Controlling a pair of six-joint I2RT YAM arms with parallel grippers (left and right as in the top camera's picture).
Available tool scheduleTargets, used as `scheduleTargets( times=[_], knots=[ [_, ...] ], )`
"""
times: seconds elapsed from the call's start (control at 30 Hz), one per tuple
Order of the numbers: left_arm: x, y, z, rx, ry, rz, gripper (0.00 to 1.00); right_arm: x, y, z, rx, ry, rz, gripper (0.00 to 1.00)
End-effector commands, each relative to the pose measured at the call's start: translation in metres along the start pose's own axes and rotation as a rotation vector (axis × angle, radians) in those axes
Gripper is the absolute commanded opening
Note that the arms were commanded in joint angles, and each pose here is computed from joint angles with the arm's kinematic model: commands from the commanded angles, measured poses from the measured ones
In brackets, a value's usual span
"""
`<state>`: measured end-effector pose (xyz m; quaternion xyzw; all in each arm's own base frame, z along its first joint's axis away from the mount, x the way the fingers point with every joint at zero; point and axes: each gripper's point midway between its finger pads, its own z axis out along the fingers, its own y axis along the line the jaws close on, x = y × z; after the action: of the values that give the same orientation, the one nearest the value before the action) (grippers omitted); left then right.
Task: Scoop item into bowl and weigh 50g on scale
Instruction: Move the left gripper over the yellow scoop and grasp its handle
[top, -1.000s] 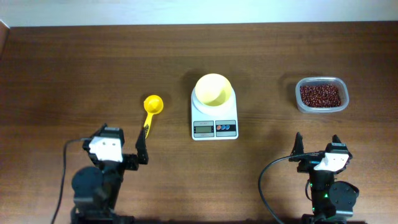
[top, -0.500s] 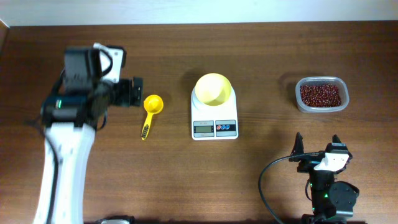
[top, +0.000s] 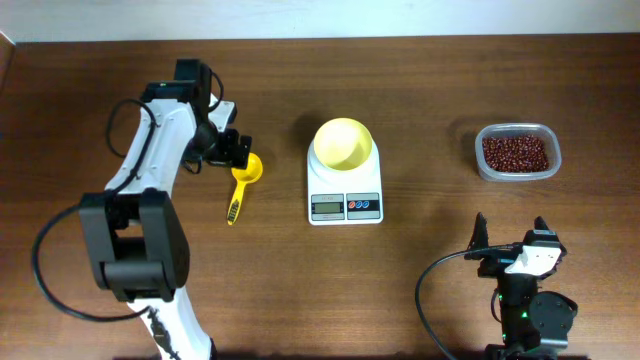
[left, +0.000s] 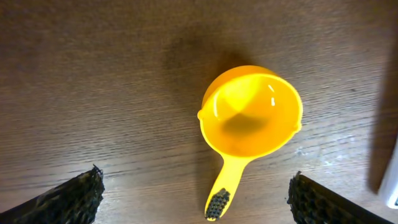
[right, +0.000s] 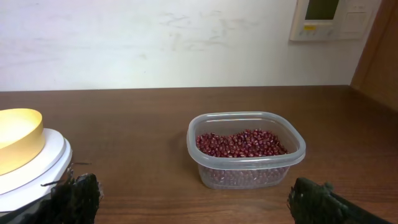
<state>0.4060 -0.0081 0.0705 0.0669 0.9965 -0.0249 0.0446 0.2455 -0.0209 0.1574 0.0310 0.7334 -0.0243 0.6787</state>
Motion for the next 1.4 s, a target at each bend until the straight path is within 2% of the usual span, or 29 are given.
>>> scheduleTargets(
  times=[0.0, 0.23, 0.47, 0.7, 0.77, 0.97, 1.0, 1.03, 1.1, 1.17, 1.2, 1.33, 1.37],
  knots=[
    [-0.006, 0.004, 0.006, -0.001, -0.003, 0.011, 0.99, 0.002, 0.0, 0.0, 0.004, 0.003, 0.011, 0.99],
    [-0.011, 0.005, 0.01, -0.004, -0.022, 0.012, 0.99, 0.002, 0.0, 0.0, 0.004, 0.003, 0.011, 0.99],
    [-0.004, 0.006, 0.044, 0.008, 0.06, 0.007, 0.99, 0.002, 0.0, 0.0, 0.004, 0.003, 0.011, 0.99],
    [-0.015, 0.018, 0.051, -0.061, 0.024, 0.011, 0.99, 0.002, 0.0, 0.0, 0.004, 0.003, 0.011, 0.99],
    [-0.018, 0.019, 0.056, -0.061, 0.018, 0.011, 0.94, 0.002, 0.0, 0.0, 0.004, 0.003, 0.011, 0.99],
    [-0.016, 0.018, 0.073, -0.047, 0.043, 0.01, 1.0, 0.002, 0.0, 0.0, 0.004, 0.003, 0.011, 0.99],
    [-0.017, 0.018, 0.073, -0.047, 0.039, 0.01, 0.97, 0.002, 0.0, 0.0, 0.004, 0.003, 0.011, 0.99],
    [-0.018, 0.018, 0.073, -0.048, 0.035, 0.01, 0.89, 0.002, 0.0, 0.0, 0.004, 0.003, 0.011, 0.99],
    [-0.021, 0.019, 0.073, -0.05, 0.022, 0.011, 0.64, 0.002, 0.0, 0.0, 0.004, 0.003, 0.011, 0.99],
    [-0.022, 0.019, 0.073, -0.051, 0.015, 0.01, 0.5, 0.002, 0.0, 0.0, 0.004, 0.003, 0.011, 0.99],
    [-0.023, 0.019, 0.073, -0.051, 0.014, 0.011, 0.35, 0.002, 0.0, 0.0, 0.004, 0.003, 0.011, 0.99],
    [-0.024, 0.019, 0.073, -0.052, 0.01, 0.011, 0.0, 0.002, 0.0, 0.0, 0.004, 0.003, 0.011, 0.99],
    [-0.024, 0.019, 0.073, -0.051, 0.01, 0.011, 0.0, 0.002, 0.0, 0.0, 0.004, 0.003, 0.011, 0.99]
  ],
)
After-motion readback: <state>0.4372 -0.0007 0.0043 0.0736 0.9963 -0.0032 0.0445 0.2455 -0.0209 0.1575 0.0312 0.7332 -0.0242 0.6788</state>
